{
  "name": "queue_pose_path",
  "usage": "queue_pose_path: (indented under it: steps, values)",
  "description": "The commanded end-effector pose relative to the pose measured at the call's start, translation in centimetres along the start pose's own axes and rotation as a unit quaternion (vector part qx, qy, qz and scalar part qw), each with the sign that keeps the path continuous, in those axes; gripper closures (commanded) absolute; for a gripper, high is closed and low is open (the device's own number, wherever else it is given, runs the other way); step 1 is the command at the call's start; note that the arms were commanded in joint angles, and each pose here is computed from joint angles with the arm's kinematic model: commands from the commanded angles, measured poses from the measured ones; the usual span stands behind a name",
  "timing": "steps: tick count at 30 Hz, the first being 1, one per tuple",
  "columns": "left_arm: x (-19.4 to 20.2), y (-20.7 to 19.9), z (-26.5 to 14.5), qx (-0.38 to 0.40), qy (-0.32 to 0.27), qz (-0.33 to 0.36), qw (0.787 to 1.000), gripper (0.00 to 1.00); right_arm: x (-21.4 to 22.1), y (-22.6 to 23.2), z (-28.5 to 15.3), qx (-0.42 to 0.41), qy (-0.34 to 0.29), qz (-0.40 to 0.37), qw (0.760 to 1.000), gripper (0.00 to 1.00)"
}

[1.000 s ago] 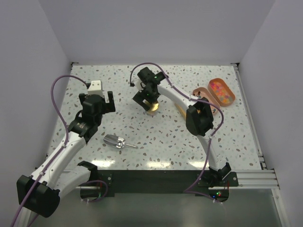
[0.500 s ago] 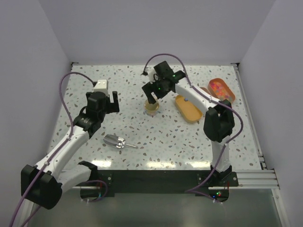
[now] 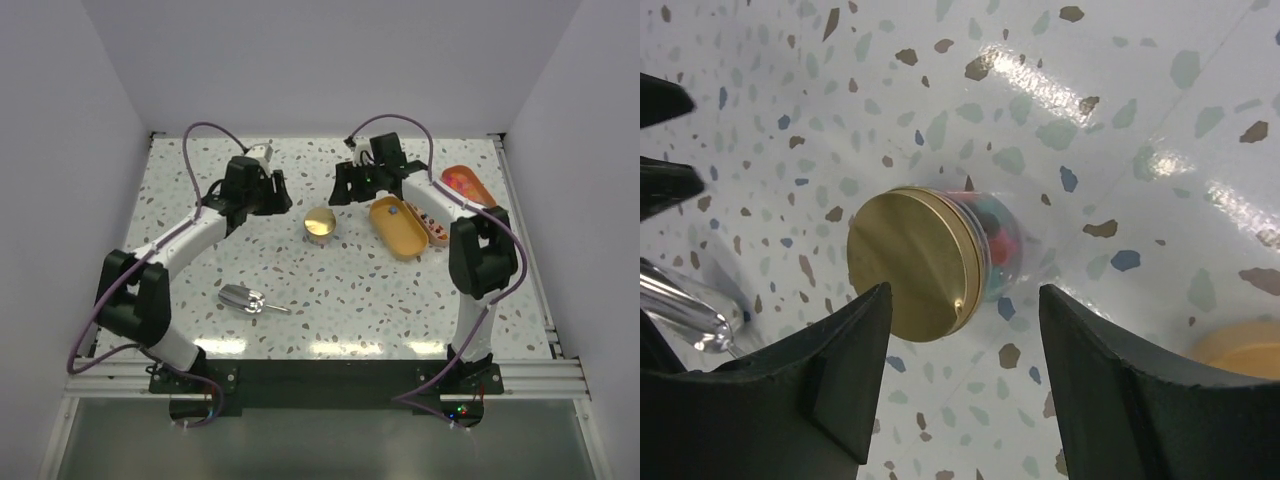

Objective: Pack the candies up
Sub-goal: Close the bottle lid on the packing bottle.

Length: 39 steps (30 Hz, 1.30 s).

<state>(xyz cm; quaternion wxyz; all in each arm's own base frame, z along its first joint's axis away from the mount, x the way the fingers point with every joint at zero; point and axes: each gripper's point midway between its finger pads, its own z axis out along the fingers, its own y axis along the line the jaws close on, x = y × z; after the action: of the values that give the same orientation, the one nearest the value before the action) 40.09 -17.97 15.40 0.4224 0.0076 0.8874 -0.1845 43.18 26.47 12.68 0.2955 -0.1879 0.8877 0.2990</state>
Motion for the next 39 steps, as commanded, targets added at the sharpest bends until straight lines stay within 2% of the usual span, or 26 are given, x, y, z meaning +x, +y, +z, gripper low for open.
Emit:
queue_pose_path:
  steps: [1, 2, 6, 12, 13, 18, 21, 32, 33, 39]
  values:
    - [-1.0, -3.4, 1.7, 0.069, 0.005, -0.029, 0.997, 0.39, -1.4, 1.4, 0.6, -0.057, -0.035, 0.024, 0.997, 0.37]
    - [0.1, -3.5, 2.8, 0.076, 0.025, -0.036, 0.996, 0.39, -1.2, 1.2, 0.9, -0.062, -0.037, 0.028, 0.997, 0.37]
    - [0.8, -4.2, 4.7, 0.091, 0.043, -0.047, 0.994, 0.43, -0.5, 1.0, 1.7, -0.073, -0.031, 0.048, 0.996, 0.40]
    - [1.2, -5.2, 6.0, 0.111, 0.052, -0.058, 0.991, 0.47, 0.4, 0.1, 3.3, -0.089, -0.026, 0.079, 0.993, 0.53]
    - [1.4, -5.4, 6.1, 0.114, 0.054, -0.059, 0.990, 0.47, 0.5, -0.1, 3.4, -0.089, -0.025, 0.082, 0.992, 0.57]
    - [2.6, -5.1, 7.2, 0.110, 0.069, -0.068, 0.989, 0.51, 1.4, -0.5, 4.3, -0.095, -0.014, 0.090, 0.991, 0.66]
    - [3.6, -4.8, 7.8, 0.106, 0.084, -0.075, 0.988, 0.58, 1.9, -0.6, 4.6, -0.100, -0.008, 0.095, 0.990, 0.68]
    - [6.9, -3.7, 8.6, 0.084, 0.123, -0.095, 0.984, 0.69, 2.9, -0.8, 4.6, -0.096, -0.001, 0.098, 0.991, 0.70]
    - [7.4, -3.5, 8.5, 0.081, 0.128, -0.097, 0.984, 0.72, 2.8, -0.7, 4.5, -0.098, -0.002, 0.096, 0.991, 0.70]
    - [9.2, -3.5, 7.0, 0.072, 0.137, -0.096, 0.983, 0.73, 4.5, -0.4, 3.6, -0.096, 0.004, 0.104, 0.990, 0.70]
